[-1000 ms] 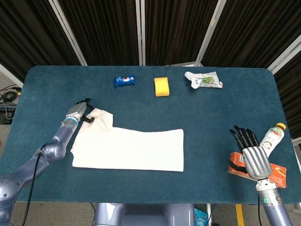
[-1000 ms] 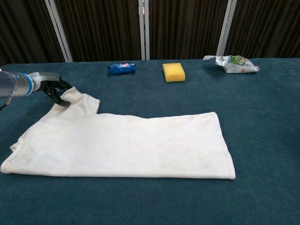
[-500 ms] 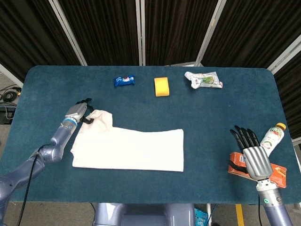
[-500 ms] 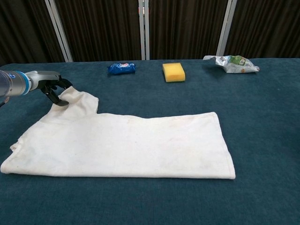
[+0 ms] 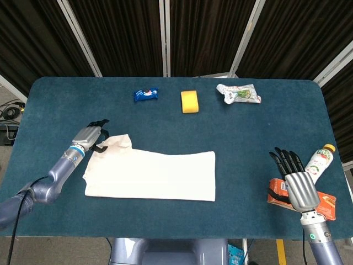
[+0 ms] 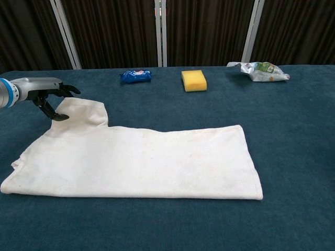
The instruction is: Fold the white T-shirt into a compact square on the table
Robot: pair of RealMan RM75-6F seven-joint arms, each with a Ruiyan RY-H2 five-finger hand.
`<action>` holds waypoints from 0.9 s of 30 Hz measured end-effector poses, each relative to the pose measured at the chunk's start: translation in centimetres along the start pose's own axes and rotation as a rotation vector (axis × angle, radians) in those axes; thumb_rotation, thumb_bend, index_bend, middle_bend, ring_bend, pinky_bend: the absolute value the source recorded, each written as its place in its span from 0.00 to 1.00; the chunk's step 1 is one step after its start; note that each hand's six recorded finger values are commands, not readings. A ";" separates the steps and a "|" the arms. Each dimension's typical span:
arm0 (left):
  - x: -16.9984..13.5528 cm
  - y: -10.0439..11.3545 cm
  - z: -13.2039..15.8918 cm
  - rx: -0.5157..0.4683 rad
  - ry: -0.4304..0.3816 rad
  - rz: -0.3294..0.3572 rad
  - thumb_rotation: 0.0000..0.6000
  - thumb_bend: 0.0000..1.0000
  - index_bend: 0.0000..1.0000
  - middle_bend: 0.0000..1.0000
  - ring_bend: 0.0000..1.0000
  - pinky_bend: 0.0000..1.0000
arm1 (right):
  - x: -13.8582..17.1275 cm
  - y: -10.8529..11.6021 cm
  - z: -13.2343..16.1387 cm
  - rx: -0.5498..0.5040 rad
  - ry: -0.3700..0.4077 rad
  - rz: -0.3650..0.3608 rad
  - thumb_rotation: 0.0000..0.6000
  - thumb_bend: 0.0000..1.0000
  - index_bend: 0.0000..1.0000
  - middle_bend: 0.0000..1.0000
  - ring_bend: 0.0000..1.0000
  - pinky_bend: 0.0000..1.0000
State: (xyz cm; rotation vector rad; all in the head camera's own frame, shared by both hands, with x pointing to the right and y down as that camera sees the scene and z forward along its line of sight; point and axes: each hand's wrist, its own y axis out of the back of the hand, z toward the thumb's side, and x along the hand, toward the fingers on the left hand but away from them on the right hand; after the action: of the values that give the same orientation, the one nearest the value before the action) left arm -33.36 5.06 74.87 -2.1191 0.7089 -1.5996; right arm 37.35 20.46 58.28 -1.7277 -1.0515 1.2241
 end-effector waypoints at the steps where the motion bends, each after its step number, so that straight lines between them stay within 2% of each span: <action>1: -0.3 -0.1 0.1 0.007 -0.011 -0.002 1.00 0.48 0.72 0.00 0.00 0.00 | 0.0 0.0 0.0 -0.001 0.000 -0.001 1.00 0.07 0.05 0.03 0.00 0.00; 12: -3.1 -1.4 1.2 0.141 -0.116 -0.058 1.00 0.49 0.72 0.00 0.00 0.00 | 0.0 0.2 -0.1 -0.004 -0.002 -0.006 1.00 0.07 0.05 0.03 0.00 0.00; 27: -5.6 -2.9 0.8 0.290 -0.171 -0.097 1.00 0.50 0.74 0.00 0.00 0.00 | 0.0 0.4 -0.1 -0.005 -0.001 -0.010 1.00 0.07 0.05 0.03 0.00 0.00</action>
State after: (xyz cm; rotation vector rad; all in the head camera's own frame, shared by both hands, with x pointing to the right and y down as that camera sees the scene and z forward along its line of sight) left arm -33.37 10.74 72.08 -2.0680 0.3026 -1.4463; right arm 37.49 20.35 57.95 -1.7238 -1.0643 1.2173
